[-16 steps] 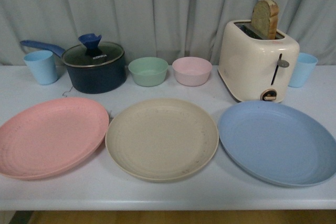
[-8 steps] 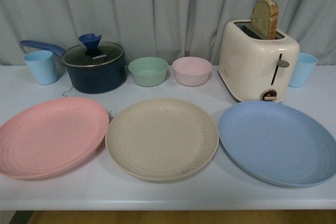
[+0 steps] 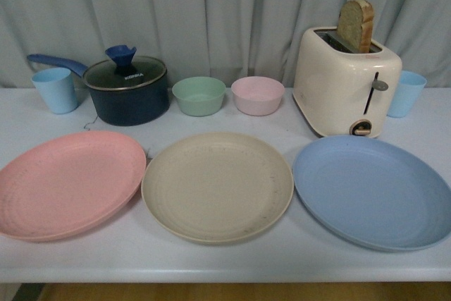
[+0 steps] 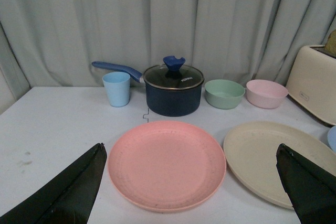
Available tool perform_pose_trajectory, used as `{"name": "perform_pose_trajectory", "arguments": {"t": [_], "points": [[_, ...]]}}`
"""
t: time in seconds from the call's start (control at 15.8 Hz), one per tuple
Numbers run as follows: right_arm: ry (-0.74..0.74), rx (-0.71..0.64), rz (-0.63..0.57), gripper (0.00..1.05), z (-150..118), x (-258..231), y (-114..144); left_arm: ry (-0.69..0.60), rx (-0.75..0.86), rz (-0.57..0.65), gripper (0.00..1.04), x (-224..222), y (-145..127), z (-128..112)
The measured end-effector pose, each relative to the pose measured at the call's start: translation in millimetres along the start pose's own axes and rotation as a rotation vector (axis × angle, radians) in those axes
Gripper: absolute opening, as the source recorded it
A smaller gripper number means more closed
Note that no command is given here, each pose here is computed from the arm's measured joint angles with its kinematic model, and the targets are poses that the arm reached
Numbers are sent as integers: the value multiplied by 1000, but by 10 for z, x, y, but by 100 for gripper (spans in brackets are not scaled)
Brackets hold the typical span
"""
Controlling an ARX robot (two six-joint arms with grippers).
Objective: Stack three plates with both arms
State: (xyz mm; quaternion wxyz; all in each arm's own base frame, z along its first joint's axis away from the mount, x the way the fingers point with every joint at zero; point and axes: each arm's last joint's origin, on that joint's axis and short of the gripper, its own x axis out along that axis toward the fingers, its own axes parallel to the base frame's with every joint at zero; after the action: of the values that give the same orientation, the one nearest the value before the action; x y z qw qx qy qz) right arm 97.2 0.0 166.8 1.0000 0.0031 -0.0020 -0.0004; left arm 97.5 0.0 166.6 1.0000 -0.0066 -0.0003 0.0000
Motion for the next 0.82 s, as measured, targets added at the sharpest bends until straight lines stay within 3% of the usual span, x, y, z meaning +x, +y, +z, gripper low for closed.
{"name": "perform_pose_trajectory", "arguments": {"t": [0.13, 0.19, 0.25, 0.38, 0.57, 0.82], "points": [[0, 0, 0, 98, 0, 0, 0, 0, 0, 0, 98, 0, 0, 0], [0, 0, 0, 98, 0, 0, 0, 71, -4, 35, 98, -5, 1, -17], [0, 0, 1, 98, 0, 0, 0, 246, 8, 119, 98, 92, 44, 23], [0, -1, 1, 98, 0, 0, 0, 296, -23, 147, 98, 271, 176, 150], [0, -1, 1, 98, 0, 0, 0, 431, -22, 24, 98, 665, 278, 193], [0, -1, 1, 98, 0, 0, 0, 573, 47, -33, 98, 1163, 432, 107]]}}
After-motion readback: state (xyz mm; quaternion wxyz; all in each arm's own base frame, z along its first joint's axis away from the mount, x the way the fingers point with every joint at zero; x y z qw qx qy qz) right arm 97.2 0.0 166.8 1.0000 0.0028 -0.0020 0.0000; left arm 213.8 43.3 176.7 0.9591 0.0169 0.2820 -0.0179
